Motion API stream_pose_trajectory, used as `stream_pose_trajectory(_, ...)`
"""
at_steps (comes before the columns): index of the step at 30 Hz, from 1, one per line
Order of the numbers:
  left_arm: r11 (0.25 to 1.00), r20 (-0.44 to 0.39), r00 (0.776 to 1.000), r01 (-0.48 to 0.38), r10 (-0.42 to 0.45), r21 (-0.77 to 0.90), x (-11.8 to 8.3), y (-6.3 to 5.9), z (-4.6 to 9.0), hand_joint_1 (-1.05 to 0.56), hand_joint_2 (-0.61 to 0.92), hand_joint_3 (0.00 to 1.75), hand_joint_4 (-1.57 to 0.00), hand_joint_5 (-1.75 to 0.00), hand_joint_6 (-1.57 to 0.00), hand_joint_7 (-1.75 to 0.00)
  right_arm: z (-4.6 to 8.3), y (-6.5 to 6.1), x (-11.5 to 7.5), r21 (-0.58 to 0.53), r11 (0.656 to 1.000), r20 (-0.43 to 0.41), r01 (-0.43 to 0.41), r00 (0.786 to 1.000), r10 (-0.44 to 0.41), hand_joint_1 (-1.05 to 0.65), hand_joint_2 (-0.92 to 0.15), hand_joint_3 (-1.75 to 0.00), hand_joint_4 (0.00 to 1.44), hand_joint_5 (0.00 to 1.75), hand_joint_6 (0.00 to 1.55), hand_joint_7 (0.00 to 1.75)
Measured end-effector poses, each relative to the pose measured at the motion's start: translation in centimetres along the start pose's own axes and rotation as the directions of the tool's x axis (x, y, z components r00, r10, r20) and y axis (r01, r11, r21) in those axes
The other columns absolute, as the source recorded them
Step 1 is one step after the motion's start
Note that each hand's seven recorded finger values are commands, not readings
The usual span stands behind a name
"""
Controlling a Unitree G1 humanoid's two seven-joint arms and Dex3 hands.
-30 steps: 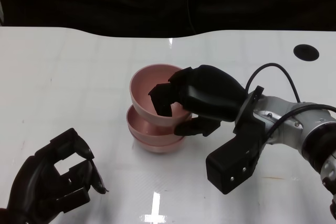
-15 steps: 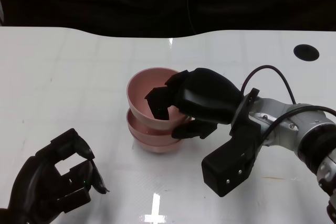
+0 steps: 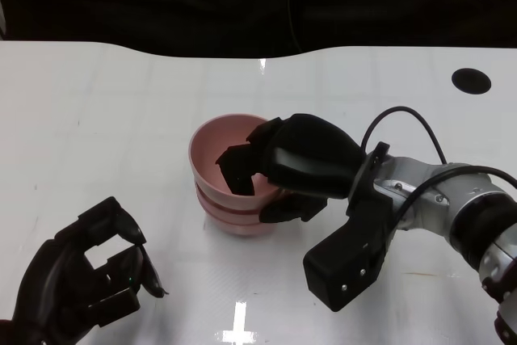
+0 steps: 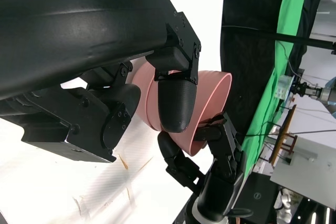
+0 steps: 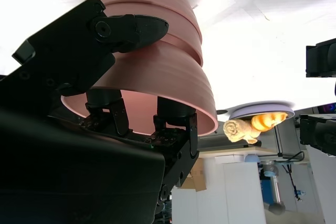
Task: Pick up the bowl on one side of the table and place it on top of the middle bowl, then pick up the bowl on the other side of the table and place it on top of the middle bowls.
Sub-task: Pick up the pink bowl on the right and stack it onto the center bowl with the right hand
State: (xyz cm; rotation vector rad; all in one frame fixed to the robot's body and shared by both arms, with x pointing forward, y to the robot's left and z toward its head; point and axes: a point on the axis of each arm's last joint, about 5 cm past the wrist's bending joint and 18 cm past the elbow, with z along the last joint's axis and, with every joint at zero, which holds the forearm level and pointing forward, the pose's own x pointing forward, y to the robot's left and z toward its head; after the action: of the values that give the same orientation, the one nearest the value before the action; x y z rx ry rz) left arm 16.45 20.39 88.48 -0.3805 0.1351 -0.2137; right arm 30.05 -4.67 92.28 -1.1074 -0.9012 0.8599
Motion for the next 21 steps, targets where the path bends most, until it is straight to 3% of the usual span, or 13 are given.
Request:
stream_pose_trajectory(2,1.000,0.000,1.000,0.000,0.000,0.000,0.00,0.00,0.00,0.15,0.81,1.29,-0.80,-1.75,-0.59,-1.75,0.00,0.00,0.00,0.000,1.000,0.000,-0.001,1.000,0.001,-0.24,-0.74,-0.54,0.82,1.75,0.59,1.75)
stream_pose_trajectory(5,1.000,0.000,1.000,0.000,0.000,0.002,0.00,0.00,0.00,0.15,0.81,1.30,-0.80,-1.75,-0.59,-1.75,0.02,0.06,0.04,0.000,1.000,-0.004,-0.013,1.000,0.013,-0.25,-0.82,-0.36,0.79,1.75,0.61,1.59)
stream_pose_trajectory(8,1.000,0.002,1.000,0.000,0.000,0.005,0.01,-0.01,0.01,0.15,0.81,1.30,-0.81,-1.75,-0.60,-1.75,0.06,0.14,0.14,-0.002,0.999,-0.011,-0.037,0.999,0.037,-0.25,-0.86,-0.28,0.79,1.75,0.59,1.64)
stream_pose_trajectory(12,1.000,0.003,1.000,-0.001,0.001,0.010,0.01,0.00,0.02,0.15,0.80,1.30,-0.81,-1.75,-0.60,-1.75,0.11,0.17,0.22,-0.002,0.999,-0.012,-0.050,0.999,0.050,-0.25,-0.90,-0.16,0.77,1.75,0.70,1.33)
stream_pose_trajectory(13,1.000,0.005,1.000,-0.002,0.002,0.013,0.01,0.00,0.03,0.15,0.80,1.30,-0.80,-1.75,-0.60,-1.75,0.11,0.17,0.22,-0.002,0.999,-0.012,-0.051,0.999,0.051,-0.24,-0.91,-0.15,0.77,1.75,0.70,1.32)
stream_pose_trajectory(15,1.000,0.008,1.000,-0.003,0.003,0.018,0.00,0.01,0.05,0.15,0.80,1.30,-0.80,-1.75,-0.60,-1.75,0.11,0.17,0.22,-0.002,0.999,-0.012,-0.051,0.999,0.051,-0.24,-0.92,-0.16,0.79,1.75,0.66,1.50)
stream_pose_trajectory(18,1.000,0.007,1.000,-0.004,0.004,0.024,0.00,0.01,0.05,0.15,0.80,1.30,-0.80,-1.75,-0.60,-1.75,0.11,0.18,0.22,-0.002,0.999,-0.012,-0.051,0.999,0.051,-0.24,-0.92,-0.17,0.78,1.75,0.64,1.55)
stream_pose_trajectory(21,1.000,0.007,1.000,-0.005,0.005,0.025,0.00,0.02,0.05,0.14,0.80,1.30,-0.80,-1.75,-0.59,-1.75,0.11,0.18,0.22,-0.002,0.999,-0.013,-0.048,0.999,0.048,-0.28,-0.92,-0.17,0.75,1.72,0.68,1.39)
